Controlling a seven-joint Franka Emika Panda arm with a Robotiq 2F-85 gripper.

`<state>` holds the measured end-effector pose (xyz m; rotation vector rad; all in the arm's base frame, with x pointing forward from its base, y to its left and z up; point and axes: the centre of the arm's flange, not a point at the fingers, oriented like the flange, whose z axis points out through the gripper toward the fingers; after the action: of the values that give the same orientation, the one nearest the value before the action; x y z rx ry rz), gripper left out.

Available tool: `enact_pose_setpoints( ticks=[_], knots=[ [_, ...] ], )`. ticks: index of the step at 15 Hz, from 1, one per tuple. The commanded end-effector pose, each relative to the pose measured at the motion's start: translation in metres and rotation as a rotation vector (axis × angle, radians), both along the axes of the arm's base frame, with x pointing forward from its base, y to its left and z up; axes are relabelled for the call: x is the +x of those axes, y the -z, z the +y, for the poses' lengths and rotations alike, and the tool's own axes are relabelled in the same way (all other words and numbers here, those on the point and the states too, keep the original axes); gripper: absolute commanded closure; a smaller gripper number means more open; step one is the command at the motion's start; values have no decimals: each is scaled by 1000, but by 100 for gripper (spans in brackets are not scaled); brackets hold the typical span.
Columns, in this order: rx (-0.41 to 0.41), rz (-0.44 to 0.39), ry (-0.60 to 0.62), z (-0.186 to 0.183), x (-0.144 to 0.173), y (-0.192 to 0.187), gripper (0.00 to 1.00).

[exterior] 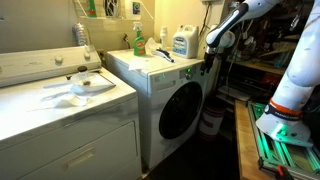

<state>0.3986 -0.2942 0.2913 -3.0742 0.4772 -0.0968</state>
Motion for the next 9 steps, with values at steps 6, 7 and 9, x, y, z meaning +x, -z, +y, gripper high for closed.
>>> enact_pose_setpoints(
  ticks=[6,7,9],
  knots=[
    [-93,-44,3,-22,-5,-3,65],
    [-107,-54,19,-27,-4,-2,73],
    [-148,-70,24,-34,-5,0,87]
  ],
)
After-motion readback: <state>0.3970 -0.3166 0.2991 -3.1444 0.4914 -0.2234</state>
